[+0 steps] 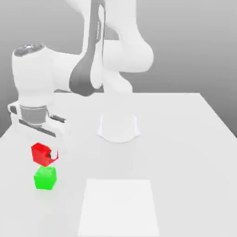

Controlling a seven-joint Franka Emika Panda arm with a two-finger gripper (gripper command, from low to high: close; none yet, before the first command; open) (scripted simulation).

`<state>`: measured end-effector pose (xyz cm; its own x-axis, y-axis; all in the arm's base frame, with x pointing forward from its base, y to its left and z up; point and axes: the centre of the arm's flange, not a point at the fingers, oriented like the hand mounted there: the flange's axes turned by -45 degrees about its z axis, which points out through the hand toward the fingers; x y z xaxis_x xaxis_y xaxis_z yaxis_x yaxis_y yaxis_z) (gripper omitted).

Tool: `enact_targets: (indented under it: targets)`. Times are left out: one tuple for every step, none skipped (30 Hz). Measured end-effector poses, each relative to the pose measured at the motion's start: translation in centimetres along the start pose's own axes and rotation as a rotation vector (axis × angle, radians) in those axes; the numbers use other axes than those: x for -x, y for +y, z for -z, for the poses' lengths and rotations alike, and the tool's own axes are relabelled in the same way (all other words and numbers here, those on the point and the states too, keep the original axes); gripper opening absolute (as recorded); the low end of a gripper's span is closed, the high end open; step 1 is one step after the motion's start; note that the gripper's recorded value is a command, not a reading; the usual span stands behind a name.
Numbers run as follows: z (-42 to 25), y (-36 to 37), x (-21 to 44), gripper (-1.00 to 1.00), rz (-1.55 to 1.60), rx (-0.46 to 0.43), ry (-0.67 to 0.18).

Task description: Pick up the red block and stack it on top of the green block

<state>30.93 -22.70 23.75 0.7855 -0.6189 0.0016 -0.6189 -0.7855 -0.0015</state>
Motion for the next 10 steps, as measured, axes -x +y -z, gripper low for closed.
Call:
enact_targets:
  targets:
    - [-0.7, 0.2, 0.0, -1.0, -0.008, -0.002, 0.0]
    - [-1.4, 0.2, 0.0, -1.0, -0.01, -0.003, 0.0]
    - [-2.2, 0.3, -0.1, -1.0, -0.012, -0.004, 0.0]
    - [-3.1, 0.4, 0.0, -1.0, -0.014, -0.004, 0.0]
    - [-3.9, 0.4, 0.0, -1.0, -0.013, -0.003, 0.0]
    - [-4.8, 0.4, 0.1, -1.0, -0.015, -0.002, -0.001]
    - [-5.4, 0.5, 0.2, 1.0, -0.016, 0.0, -0.001]
    - [-5.4, 0.5, 0.2, 1.0, -0.016, 0.0, -0.001]
    - [-5.4, 0.5, 0.2, 1.0, -0.016, 0.0, -0.001]
    - [-5.4, 0.5, 0.2, 1.0, -0.016, 0.0, -0.001]
